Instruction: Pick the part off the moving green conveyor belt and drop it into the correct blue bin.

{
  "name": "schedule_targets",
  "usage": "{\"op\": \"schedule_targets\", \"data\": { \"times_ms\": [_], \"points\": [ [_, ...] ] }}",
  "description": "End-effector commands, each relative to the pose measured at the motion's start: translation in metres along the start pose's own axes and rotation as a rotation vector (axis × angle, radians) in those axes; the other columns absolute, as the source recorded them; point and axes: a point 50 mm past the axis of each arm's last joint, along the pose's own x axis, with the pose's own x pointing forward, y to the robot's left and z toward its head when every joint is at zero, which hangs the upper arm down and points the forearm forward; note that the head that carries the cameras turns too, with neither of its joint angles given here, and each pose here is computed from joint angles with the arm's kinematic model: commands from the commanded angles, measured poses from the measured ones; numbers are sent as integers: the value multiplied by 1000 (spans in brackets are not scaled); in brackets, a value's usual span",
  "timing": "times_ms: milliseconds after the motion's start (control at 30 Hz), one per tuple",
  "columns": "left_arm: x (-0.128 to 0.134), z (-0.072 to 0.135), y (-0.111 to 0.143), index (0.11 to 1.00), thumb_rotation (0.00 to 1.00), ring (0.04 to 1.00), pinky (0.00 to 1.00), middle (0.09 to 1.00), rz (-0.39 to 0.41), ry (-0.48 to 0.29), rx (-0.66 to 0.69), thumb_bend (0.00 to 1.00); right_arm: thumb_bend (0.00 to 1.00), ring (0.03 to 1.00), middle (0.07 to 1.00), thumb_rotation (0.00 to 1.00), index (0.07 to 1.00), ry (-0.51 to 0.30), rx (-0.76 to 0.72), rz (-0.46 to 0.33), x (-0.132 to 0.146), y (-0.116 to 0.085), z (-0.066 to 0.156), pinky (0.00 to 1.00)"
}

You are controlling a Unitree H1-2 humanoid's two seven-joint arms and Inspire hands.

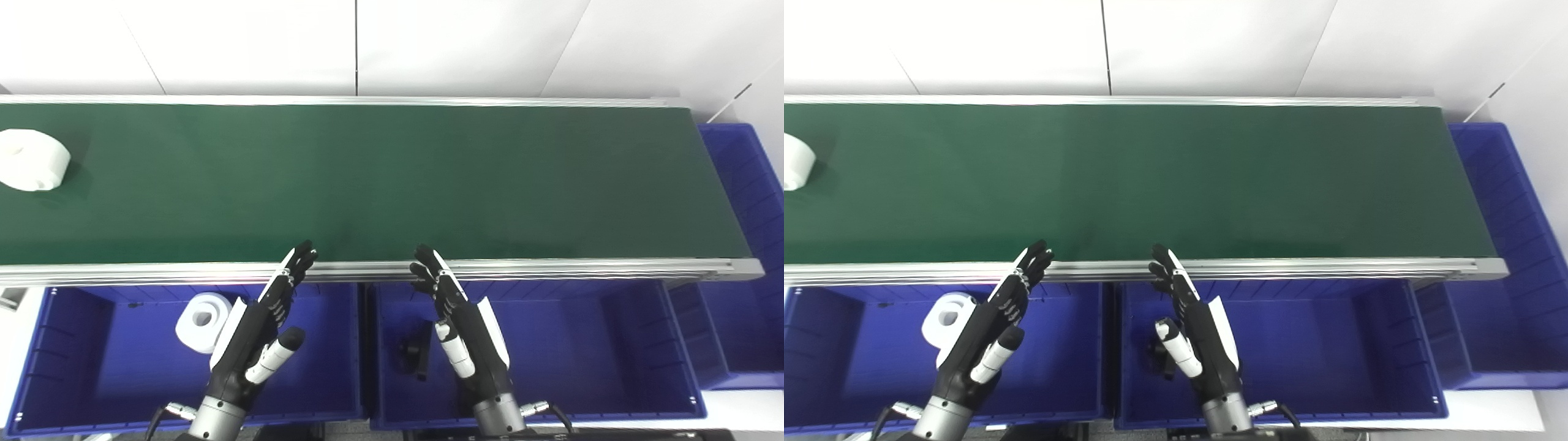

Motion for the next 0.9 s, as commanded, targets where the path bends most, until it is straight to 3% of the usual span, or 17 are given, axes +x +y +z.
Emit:
{"op": "schedule_targets", "data": {
  "times_ms": [0,467,867],
  "points": [
    [1,10,-1,962,860,976,1000,954,9,-55,3,746,885,920,947,1000,948,-23,7,2,1,3,5,896],
    [1,9,0,961,857,979,1000,951,0,-73,13,717,890,956,967,1000,956,-35,-7,11,2,2,6,944],
    [1,8,-1,958,842,975,1000,949,11,-61,-7,752,882,984,985,1000,963,-52,-18,28,1,2,7,992]
  ]
}}
